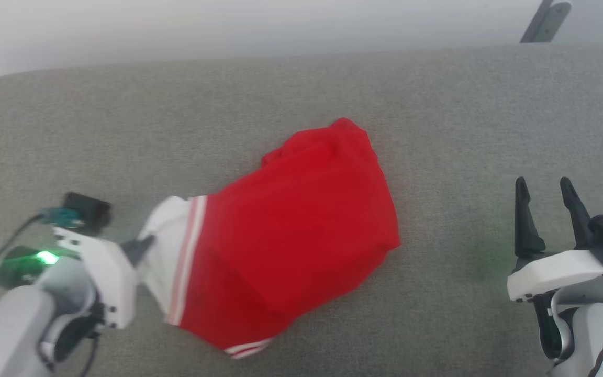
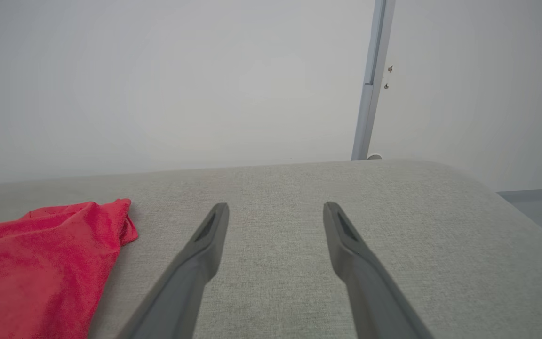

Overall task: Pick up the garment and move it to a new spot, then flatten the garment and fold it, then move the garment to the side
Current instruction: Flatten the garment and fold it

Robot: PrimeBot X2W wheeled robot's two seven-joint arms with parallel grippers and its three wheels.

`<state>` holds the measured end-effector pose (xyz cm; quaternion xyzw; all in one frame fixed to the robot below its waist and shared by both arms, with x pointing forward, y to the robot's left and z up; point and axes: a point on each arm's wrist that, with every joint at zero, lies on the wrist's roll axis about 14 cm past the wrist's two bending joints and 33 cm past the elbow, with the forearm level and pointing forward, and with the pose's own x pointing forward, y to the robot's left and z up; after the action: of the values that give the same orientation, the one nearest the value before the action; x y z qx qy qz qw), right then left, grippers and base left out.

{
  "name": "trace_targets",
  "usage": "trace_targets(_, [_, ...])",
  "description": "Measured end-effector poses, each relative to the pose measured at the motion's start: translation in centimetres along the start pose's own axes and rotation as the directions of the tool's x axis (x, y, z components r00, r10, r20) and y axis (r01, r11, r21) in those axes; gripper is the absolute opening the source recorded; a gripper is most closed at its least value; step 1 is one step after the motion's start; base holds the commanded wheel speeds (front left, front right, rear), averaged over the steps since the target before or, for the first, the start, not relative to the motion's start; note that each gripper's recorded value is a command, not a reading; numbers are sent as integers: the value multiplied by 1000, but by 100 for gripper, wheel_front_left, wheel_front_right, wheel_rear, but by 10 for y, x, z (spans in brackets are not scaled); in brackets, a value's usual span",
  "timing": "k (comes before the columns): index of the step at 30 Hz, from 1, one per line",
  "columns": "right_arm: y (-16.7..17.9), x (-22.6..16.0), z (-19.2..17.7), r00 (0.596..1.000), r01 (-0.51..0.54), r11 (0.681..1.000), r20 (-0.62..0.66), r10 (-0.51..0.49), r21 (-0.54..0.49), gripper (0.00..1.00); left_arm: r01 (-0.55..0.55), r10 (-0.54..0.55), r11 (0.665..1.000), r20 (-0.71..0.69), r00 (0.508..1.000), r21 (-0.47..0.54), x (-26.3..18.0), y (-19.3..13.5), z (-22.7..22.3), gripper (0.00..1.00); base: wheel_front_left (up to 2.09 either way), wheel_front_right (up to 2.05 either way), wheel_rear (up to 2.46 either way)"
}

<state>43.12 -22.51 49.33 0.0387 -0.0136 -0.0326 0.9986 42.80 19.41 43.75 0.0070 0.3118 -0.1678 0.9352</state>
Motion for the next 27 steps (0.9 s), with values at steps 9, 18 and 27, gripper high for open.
trace_targets(9, [14, 1, 2, 999, -35, 999, 6, 35, 9, 100, -225, 226, 973, 9, 974, -56, -41, 69, -8, 0, 0, 0, 0])
trace_targets(18, [15, -6, 2, 999, -39, 999, 4, 39, 13, 100, -242, 237, 962, -56, 970, -125, -39, 73, -42, 24, 0, 0, 0])
trace_targets(27, [29, -12, 3, 997, -82, 996, -2, 82, 26, 100, -227, 233, 963, 23, 972, -147, -46, 71, -32, 100, 0, 0, 0])
